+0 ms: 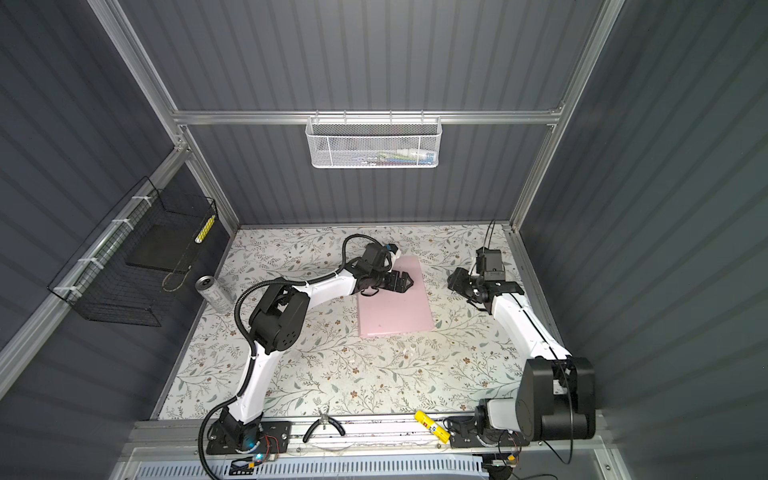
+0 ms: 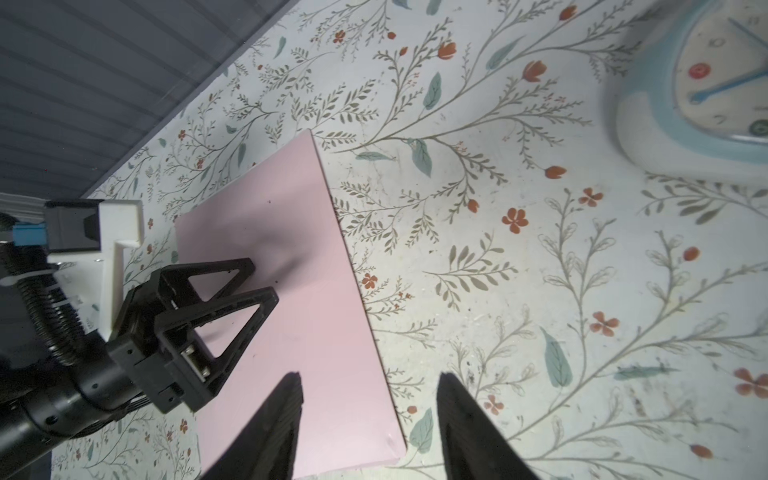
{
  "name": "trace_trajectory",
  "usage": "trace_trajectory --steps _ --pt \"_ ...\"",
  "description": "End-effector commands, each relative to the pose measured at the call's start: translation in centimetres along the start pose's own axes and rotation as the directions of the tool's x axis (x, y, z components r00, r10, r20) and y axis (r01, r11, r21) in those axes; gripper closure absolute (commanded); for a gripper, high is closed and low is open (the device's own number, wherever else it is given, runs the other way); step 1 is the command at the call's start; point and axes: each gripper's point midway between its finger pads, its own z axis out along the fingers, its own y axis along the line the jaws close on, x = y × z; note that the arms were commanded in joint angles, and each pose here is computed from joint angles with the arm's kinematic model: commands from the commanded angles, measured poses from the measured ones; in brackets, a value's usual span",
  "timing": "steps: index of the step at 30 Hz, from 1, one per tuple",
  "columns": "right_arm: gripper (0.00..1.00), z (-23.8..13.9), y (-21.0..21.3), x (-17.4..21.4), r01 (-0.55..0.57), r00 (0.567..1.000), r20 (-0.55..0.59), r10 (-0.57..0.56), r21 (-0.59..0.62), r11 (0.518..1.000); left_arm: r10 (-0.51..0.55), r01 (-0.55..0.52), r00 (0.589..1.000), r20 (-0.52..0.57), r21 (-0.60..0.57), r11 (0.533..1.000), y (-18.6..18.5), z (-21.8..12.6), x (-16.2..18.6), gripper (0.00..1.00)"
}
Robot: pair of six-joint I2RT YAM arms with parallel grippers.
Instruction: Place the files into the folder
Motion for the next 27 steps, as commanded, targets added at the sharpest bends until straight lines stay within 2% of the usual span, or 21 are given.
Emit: trace_trajectory --steps 1,5,8,11,13,15,19,23,25,27 --pt "0.46 -0.4 1.8 1.1 0.063 0.997 -0.039 -0.064 -0.029 0.998 0.066 -0.063 0.997 0.031 -0.074 0.995 -0.1 -3.4 -1.4 0.05" --pt "0.45 -0.6 4.2 1.8 0.111 0.993 -0.04 -0.115 -0.086 0.99 0.108 -0.089 0.987 0.117 -0.158 0.983 -0.1 -7.7 -3.5 0.02" --pt "0.43 -0.2 5.8 2.4 0.152 0.987 -0.035 -0.157 -0.114 0.982 0.131 -0.076 0.974 0.187 -0.275 0.958 1.0 -11.5 -4.5 0.01" --pt "0.26 0.0 7.1 2.9 0.196 0.979 -0.037 -0.201 -0.109 0.975 0.148 -0.053 0.958 0.244 -0.357 0.933 2.1 -14.8 -4.4 0.0" --pt "0.1 0.0 8.0 3.2 0.231 0.972 -0.028 -0.234 -0.092 0.969 0.159 -0.042 0.936 0.315 -0.35 0.936 1.7 -17.3 -4.3 0.0" --pt "0.01 -0.1 8.6 3.2 0.255 0.966 -0.004 -0.257 -0.093 0.962 0.18 -0.034 0.913 0.366 -0.371 0.928 2.0 -19.0 -3.8 0.0" --pt "0.01 -0.4 8.2 2.4 0.27 0.961 0.088 -0.263 -0.08 0.96 0.171 0.085 0.862 0.477 -0.468 0.879 4.8 -22.7 -1.8 0.0" --pt "0.01 -0.9 7.6 2.1 0.305 0.94 0.181 -0.288 -0.071 0.95 0.238 0.159 0.815 0.529 -0.599 0.785 7.5 -27.1 0.1 0.01" --pt "0.01 -0.9 7.4 2.2 0.317 0.931 0.215 -0.295 -0.079 0.945 0.305 0.142 0.82 0.485 -0.688 0.712 9.1 -28.5 1.5 0.01" --pt "0.01 -0.5 7.1 2.6 0.324 0.927 0.225 -0.3 -0.082 0.942 0.306 0.162 0.841 0.447 -0.747 0.645 11.8 -29.6 3.3 0.01"
